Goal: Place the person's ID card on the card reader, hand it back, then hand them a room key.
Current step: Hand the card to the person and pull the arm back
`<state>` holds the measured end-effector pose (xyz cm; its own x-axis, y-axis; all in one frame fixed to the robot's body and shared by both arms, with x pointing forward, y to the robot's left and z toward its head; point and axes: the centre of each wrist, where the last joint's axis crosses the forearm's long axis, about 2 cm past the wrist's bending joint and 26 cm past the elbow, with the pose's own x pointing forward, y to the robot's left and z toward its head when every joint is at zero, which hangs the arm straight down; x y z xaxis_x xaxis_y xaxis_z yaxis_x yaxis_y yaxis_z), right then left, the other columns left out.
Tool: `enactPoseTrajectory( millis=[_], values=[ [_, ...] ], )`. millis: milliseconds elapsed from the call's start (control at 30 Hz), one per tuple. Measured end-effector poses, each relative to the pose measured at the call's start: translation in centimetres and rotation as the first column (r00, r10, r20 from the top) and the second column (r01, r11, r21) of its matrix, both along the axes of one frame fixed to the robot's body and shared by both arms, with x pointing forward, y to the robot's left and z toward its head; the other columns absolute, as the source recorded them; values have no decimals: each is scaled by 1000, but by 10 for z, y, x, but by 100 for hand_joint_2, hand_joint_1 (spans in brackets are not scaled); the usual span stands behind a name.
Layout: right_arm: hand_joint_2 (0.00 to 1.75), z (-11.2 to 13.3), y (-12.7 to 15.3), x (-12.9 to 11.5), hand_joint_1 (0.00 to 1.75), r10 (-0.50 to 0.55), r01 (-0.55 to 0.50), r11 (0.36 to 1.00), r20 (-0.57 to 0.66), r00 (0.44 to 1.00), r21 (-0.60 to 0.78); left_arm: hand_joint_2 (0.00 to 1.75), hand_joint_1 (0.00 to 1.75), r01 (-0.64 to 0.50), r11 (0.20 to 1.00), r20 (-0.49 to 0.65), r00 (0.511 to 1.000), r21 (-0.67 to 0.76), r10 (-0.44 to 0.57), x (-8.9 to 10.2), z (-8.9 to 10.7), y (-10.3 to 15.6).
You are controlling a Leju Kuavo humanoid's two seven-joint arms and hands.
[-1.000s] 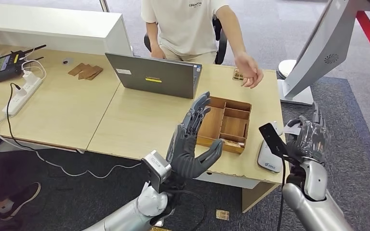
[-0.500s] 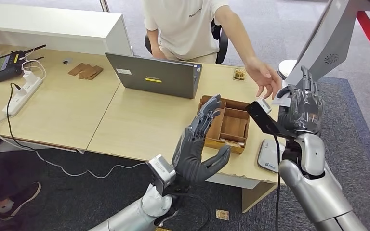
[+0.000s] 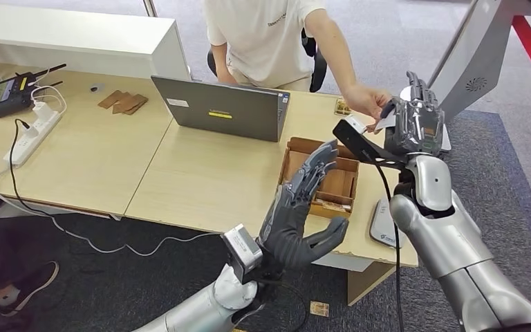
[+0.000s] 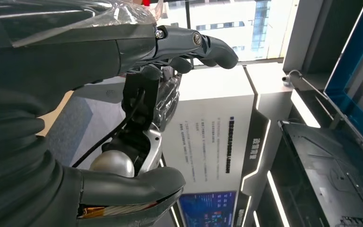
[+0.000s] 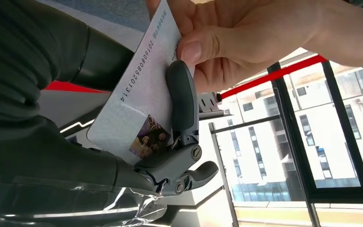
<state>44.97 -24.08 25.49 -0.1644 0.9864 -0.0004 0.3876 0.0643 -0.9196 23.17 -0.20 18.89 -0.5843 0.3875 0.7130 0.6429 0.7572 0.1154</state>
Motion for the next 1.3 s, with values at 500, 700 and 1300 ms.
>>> enactPoseTrajectory(
  millis=[500, 700, 1300],
  values=[
    [175, 1, 13, 21, 0, -88, 81, 994, -97, 991, -75, 175, 0, -23, 1000, -6, 1000, 2, 23, 4, -2, -1],
    [175, -3, 17, 22, 0, -79, 73, 996, -108, 991, -58, 175, 0, -37, 999, -10, 999, -3, 37, 4, -2, 0],
    [175, -37, 31, -43, 0, 247, -104, 459, -15, 969, 882, 175, 0, -197, 979, -39, 979, 55, 199, 5, -6, 16]
  ],
)
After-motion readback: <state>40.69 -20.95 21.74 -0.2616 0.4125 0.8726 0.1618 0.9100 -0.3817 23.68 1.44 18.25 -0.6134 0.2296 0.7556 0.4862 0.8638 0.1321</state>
